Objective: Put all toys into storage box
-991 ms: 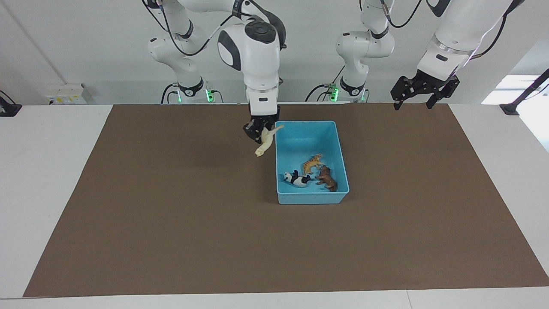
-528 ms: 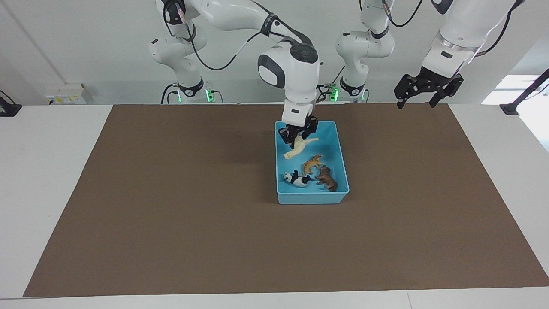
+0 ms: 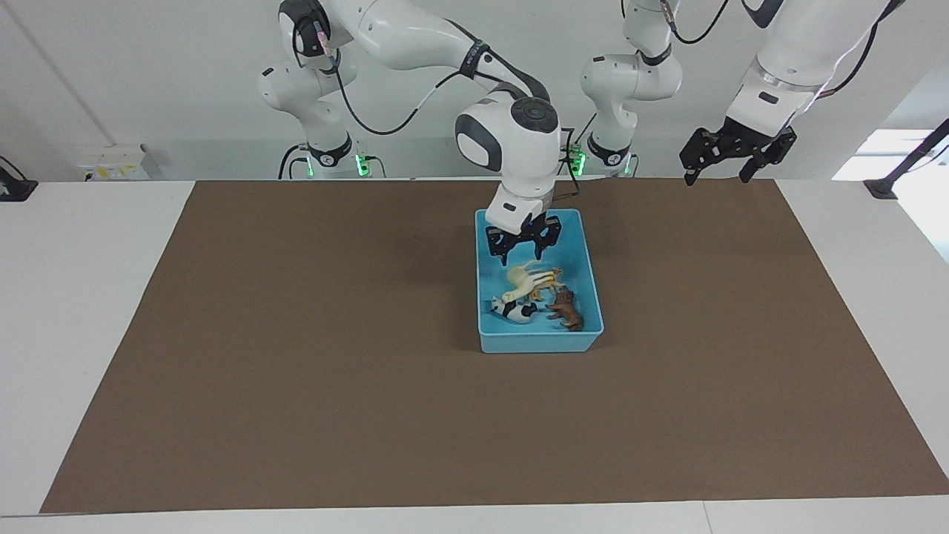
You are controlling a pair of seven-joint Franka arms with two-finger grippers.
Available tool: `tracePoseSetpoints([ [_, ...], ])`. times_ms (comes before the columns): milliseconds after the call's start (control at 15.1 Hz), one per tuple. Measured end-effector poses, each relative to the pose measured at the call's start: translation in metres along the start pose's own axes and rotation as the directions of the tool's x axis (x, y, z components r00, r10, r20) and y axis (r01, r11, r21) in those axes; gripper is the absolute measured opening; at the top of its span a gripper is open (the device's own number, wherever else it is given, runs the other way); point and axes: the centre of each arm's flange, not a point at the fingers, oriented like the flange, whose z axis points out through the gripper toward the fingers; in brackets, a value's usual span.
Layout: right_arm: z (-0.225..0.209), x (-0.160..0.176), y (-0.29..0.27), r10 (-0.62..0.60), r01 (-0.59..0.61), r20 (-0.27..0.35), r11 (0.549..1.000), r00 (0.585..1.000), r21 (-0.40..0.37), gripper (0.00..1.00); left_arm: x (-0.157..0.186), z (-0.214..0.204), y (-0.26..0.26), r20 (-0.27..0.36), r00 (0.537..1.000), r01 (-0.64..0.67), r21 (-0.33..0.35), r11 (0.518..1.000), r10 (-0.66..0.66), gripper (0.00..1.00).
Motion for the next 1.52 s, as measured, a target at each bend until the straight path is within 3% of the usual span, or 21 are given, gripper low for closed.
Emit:
tracePoseSetpoints([
  [66,-0.013,0.004,0.01,0.018,-0.018,-0.004,1.0,1.0,-0.005,0.98,0.0,0.0,0.0,0.0,1.0,0.001,0.0,1.0,-0.001,1.0],
  [264,-0.078,0.027,0.086,0.115,-0.116,-0.022,0.993,0.993,-0.017,1.0,0.0,0.001,0.0,0.002,1.0,0.001,0.0,1.0,-0.001,1.0],
  [528,-0.158,0.059,0.259,0.139,-0.141,-0.087,0.99,0.986,-0.019,1.0,0.0,0.001,0.0,0.002,1.0,0.001,0.0,1.0,-0.001,1.0],
  [726,-0.186,0.065,0.406,0.158,-0.164,-0.123,0.986,0.98,-0.039,1.0,0.0,0.001,0.0,0.002,1.0,0.001,0.0,1.0,-0.001,1.0],
  [858,-0.195,0.056,0.469,0.172,-0.179,-0.119,0.983,0.978,-0.05,1.0,0.0,0.001,0.0,0.002,1.0,0.001,0.0,1.0,-0.001,1.0],
  [1123,-0.212,0.027,0.505,0.227,-0.23,-0.051,0.971,0.973,-0.06,1.0,0.0,0.001,0.0,0.002,1.0,0.001,0.0,1.0,-0.001,1.0],
  [1255,-0.219,0.009,0.511,0.249,-0.247,0.019,0.967,0.968,-0.06,1.0,0.001,0.0,-0.003,-0.006,1.0,0.006,-0.001,1.0,-0.006,1.0],
  [1387,-0.229,-0.012,0.513,0.266,-0.263,0.088,0.964,0.96,-0.046,1.0,0.007,0.005,-0.017,-0.045,0.998,0.031,-0.007,1.0,-0.031,1.0],
  [1519,-0.247,-0.033,0.514,0.279,-0.276,0.114,0.96,0.954,-0.043,1.0,0.011,0.022,-0.023,-0.063,0.997,0.039,-0.009,0.999,-0.04,1.0],
])
